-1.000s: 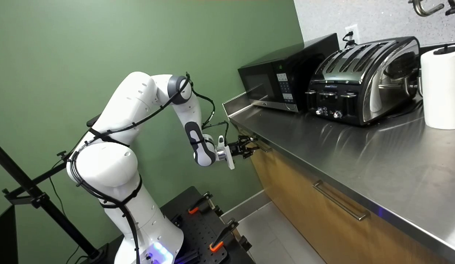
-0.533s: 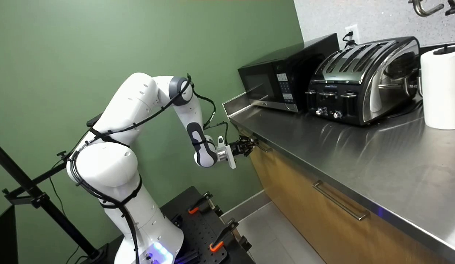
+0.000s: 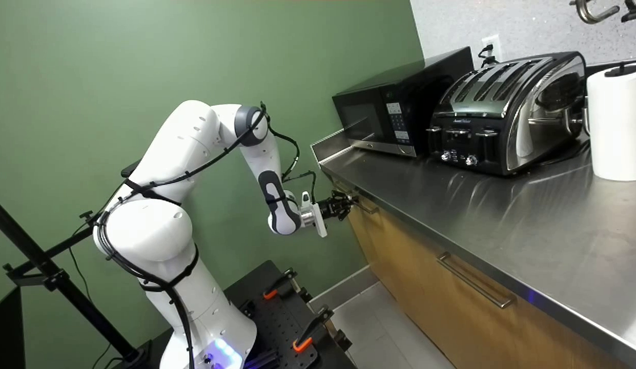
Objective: Open the second cabinet door from the left
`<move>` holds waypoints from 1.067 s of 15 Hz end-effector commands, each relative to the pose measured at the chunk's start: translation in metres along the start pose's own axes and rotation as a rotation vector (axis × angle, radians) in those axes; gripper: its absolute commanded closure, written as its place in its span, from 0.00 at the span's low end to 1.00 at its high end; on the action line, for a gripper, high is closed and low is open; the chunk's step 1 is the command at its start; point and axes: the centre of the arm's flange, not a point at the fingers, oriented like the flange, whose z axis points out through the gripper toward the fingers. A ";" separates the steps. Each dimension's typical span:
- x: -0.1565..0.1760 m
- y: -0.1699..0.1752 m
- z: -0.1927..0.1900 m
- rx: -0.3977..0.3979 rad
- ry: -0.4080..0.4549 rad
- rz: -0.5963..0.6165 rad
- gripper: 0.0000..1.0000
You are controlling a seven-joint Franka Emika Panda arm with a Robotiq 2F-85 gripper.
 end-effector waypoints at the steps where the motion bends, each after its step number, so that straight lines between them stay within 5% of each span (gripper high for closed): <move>1: -0.027 -0.002 -0.061 0.063 0.013 -0.023 0.97; 6: -0.063 -0.002 -0.107 0.072 -0.073 -0.025 0.97; 12: -0.120 -0.003 -0.150 0.121 -0.293 0.024 0.97; 13: -0.125 -0.001 -0.152 0.128 -0.328 0.034 0.94; 14: -0.129 0.001 -0.155 0.134 -0.359 0.047 0.62; 16: -0.131 0.014 -0.151 0.146 -0.433 0.098 0.56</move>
